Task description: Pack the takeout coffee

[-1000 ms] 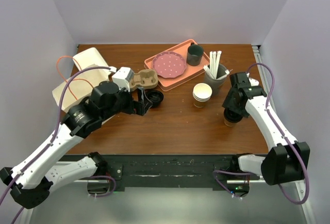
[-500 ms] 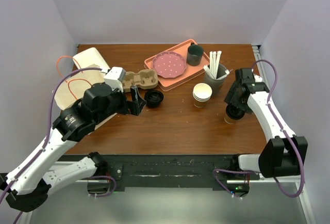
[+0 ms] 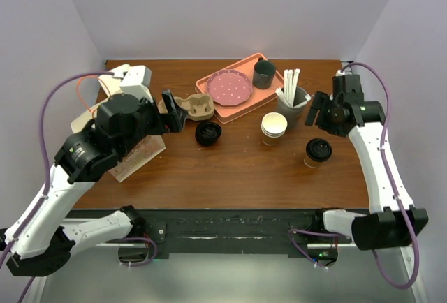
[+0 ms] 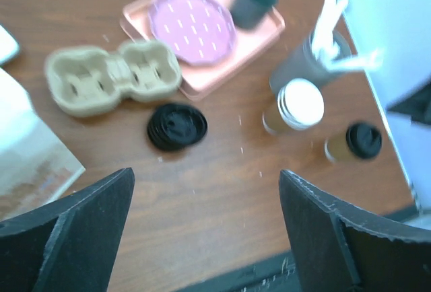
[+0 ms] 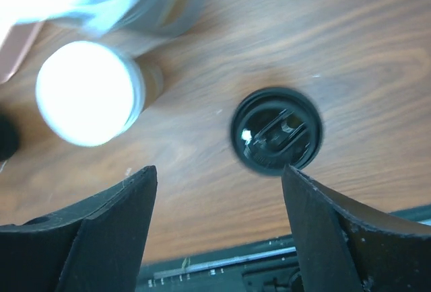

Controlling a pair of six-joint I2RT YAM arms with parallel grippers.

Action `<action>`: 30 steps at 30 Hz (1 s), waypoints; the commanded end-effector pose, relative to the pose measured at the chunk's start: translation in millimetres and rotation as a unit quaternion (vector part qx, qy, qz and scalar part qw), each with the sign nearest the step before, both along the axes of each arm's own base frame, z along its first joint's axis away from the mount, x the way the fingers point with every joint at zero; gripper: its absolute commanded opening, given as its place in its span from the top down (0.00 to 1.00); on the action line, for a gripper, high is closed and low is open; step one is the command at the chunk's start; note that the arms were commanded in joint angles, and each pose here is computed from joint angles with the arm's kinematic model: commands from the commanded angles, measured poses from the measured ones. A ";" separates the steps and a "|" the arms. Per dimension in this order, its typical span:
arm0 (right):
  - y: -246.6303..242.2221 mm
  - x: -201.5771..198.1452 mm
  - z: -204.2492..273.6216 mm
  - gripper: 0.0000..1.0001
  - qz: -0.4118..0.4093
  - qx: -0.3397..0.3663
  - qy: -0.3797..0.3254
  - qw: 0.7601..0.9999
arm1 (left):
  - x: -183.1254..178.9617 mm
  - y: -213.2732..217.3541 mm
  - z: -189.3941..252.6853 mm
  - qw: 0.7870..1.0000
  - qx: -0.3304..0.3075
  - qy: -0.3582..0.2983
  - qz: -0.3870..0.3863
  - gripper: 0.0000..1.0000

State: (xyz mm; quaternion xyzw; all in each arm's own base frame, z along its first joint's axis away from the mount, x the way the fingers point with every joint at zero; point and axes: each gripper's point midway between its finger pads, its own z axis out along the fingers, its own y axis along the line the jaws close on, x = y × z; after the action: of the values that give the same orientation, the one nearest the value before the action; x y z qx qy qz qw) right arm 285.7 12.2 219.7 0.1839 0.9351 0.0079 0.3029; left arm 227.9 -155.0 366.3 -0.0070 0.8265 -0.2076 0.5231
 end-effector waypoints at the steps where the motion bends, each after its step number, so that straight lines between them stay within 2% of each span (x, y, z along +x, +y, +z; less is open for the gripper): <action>1: 41.2 -38.5 42.4 0.25 0.129 0.063 -0.039 0.989 | 11.1 40.1 35.2 0.994 0.036 -0.034 0.098 0.14; 3: 53.5 -49.2 42.7 0.27 0.155 0.067 -0.036 0.985 | 18.6 58.7 37.9 0.985 0.076 -0.034 0.151 0.15; 5: 61.9 -60.9 41.3 0.28 0.165 0.087 -0.032 0.982 | 27.6 68.1 40.7 0.975 0.101 -0.028 0.194 0.20; 6: 66.1 -64.9 41.5 0.28 0.172 0.097 -0.033 0.980 | 28.1 84.4 37.1 0.963 0.135 -0.022 0.231 0.21; 9: 78.8 -74.3 45.1 0.28 0.191 0.125 -0.042 0.973 | 44.1 107.9 34.9 0.941 0.170 0.001 0.292 0.28; 14: 89.6 -69.9 49.5 0.28 0.211 0.126 -0.050 0.968 | 73.7 139.3 32.7 0.918 0.179 0.026 0.353 0.32; 15: 92.0 -67.2 50.7 0.28 0.214 0.126 -0.051 0.967 | 78.5 136.2 28.8 0.924 0.174 0.035 0.339 0.33; 19: 101.3 -53.5 70.7 0.28 0.230 0.126 -0.072 0.962 | 92.3 130.2 7.5 0.923 0.169 0.071 0.340 0.37; 22: 103.6 -44.6 79.2 0.28 0.232 0.123 -0.081 0.962 | 102.3 121.6 -26.8 0.926 0.163 0.091 0.328 0.38; 24: 106.2 -40.2 80.2 0.28 0.235 0.125 -0.082 0.961 | 113.0 113.1 -34.6 0.935 0.154 0.087 0.306 0.38; 30: 112.6 -29.6 78.4 0.29 0.246 0.119 -0.074 0.959 | 111.6 123.4 -73.8 0.916 0.179 0.142 0.330 0.39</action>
State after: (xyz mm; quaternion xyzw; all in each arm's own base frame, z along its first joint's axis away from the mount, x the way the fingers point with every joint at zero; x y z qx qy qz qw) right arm 246.4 117.0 283.9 0.0023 0.9278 0.1977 0.3165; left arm 333.6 -34.6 297.7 -0.1825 0.8734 0.1352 0.4307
